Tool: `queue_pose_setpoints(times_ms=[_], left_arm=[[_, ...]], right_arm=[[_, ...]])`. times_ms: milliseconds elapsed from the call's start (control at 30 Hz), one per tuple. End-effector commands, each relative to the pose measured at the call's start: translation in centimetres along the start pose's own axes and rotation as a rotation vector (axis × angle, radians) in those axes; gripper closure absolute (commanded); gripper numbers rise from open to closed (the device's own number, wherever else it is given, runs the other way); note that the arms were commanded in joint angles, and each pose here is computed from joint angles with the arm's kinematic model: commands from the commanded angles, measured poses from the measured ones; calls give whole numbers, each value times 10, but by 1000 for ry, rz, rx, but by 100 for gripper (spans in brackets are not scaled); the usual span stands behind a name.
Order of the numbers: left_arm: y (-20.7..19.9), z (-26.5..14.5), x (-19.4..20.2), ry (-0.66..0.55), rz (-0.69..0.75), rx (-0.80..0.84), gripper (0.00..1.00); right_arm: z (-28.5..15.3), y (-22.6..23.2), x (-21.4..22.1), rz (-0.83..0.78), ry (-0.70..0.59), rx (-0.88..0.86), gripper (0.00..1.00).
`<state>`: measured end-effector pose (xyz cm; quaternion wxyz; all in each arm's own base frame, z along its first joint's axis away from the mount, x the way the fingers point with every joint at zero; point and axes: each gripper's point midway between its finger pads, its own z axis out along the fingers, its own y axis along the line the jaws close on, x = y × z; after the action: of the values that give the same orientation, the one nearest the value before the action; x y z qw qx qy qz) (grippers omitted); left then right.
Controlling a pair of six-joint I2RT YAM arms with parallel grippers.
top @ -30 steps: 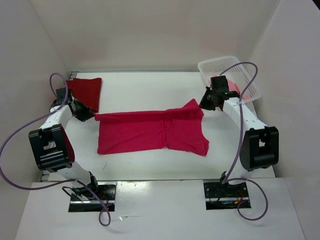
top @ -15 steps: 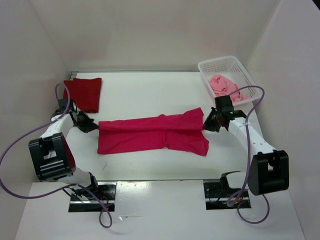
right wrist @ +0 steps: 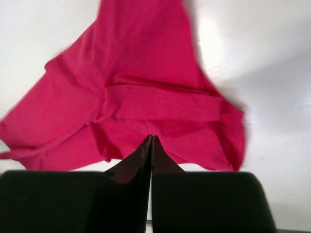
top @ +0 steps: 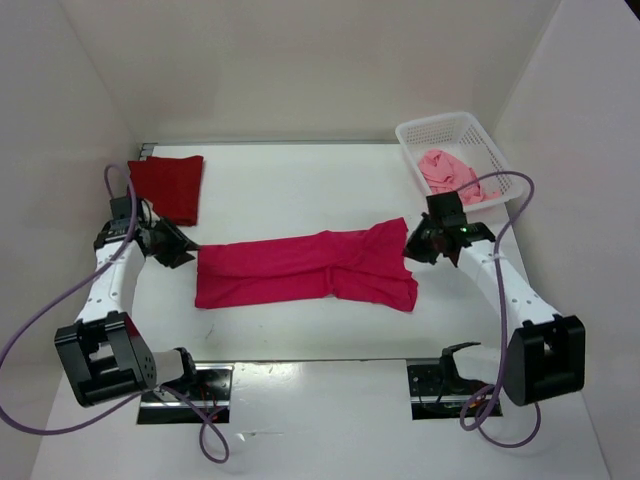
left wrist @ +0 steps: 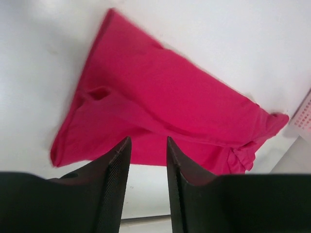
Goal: Fold and stack the t-shirts
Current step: Fold the other side of the tshirt into a rectangle
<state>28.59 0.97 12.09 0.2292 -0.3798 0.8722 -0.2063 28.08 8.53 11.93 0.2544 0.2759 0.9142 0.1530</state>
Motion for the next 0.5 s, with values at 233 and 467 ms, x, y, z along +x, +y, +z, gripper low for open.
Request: queue_pose_setpoints(times_ms=[233, 467], left_arm=[[-43, 76, 34, 163, 113, 33, 56], [5, 82, 58, 223, 35, -52, 58]], right_arm=[[70, 82, 2, -243, -49, -28, 65], [89, 92, 11, -282, -31, -21, 54]])
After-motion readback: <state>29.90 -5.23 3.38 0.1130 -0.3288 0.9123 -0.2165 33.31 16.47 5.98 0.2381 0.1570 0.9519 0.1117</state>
